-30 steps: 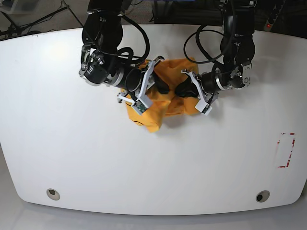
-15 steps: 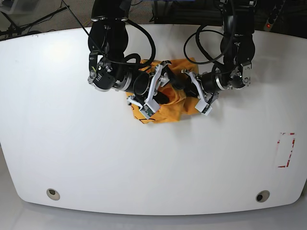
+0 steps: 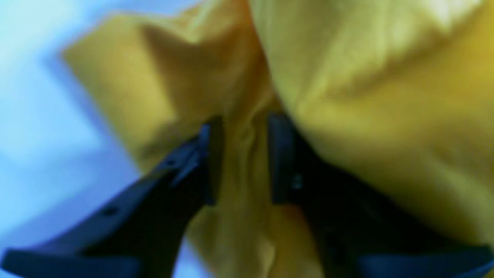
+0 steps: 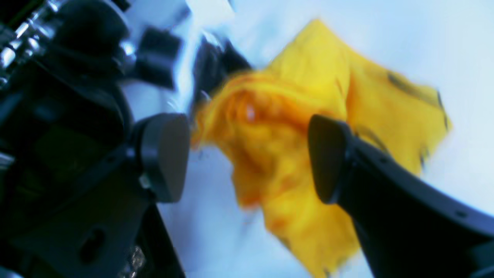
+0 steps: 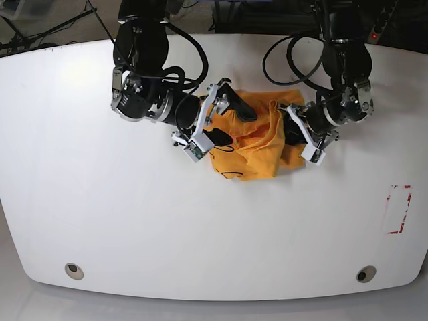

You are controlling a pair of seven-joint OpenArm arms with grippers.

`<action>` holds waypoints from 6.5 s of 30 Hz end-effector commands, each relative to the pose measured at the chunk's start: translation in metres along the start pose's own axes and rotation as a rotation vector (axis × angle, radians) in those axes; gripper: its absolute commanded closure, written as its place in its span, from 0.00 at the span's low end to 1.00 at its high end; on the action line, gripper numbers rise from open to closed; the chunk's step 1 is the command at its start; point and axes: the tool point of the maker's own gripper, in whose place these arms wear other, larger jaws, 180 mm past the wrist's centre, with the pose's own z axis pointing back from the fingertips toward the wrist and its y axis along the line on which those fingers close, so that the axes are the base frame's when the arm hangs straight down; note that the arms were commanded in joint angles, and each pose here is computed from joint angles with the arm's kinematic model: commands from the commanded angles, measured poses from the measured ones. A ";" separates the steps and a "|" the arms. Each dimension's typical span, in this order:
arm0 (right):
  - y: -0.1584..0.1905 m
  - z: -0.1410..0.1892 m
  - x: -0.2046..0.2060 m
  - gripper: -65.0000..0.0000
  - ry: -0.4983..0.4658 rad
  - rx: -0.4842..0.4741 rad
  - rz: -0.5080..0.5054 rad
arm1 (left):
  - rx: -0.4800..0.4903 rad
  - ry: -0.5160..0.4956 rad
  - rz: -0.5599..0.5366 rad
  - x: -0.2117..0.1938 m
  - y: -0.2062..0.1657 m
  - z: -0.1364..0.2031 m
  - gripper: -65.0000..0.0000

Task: Fold the T-shirt properly
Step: 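Adjust the folded bundle with both grippers, squaring its edges, then grasp the folded shirt with the left gripper and carry it off the table edge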

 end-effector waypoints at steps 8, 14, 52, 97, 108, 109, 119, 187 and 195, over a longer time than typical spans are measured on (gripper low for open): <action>0.002 -0.001 -0.006 0.32 -0.009 0.024 -0.029 | 0.074 -0.082 -0.117 0.025 0.007 0.042 0.60; -0.014 -0.015 -0.017 0.32 0.040 0.022 -0.069 | 0.191 -0.071 -0.188 0.024 0.034 0.086 0.60; 0.003 -0.059 0.022 0.32 -0.012 0.161 0.076 | 0.264 0.008 -0.376 0.031 0.054 0.124 0.60; -0.116 -0.010 -0.020 0.80 0.142 -0.168 0.136 | 0.187 0.096 -0.615 0.083 0.055 0.039 0.60; -0.143 -0.030 0.018 0.79 0.116 -0.171 0.115 | 0.119 0.053 -0.639 0.073 -0.007 0.037 0.60; -0.147 -0.031 0.018 0.79 0.113 -0.172 0.106 | 0.110 0.054 -0.626 0.070 -0.011 0.034 0.60; -0.167 -0.041 -0.008 0.79 0.092 -0.170 -0.021 | 0.042 0.189 -0.465 0.005 -0.019 -0.003 0.60; -0.083 -0.015 -0.073 0.80 0.176 -0.107 0.057 | 0.492 -0.097 0.095 -0.070 0.074 0.008 0.24; -0.083 -0.015 -0.071 0.80 0.172 -0.106 0.059 | 0.548 -0.026 0.030 -0.086 0.135 0.058 0.24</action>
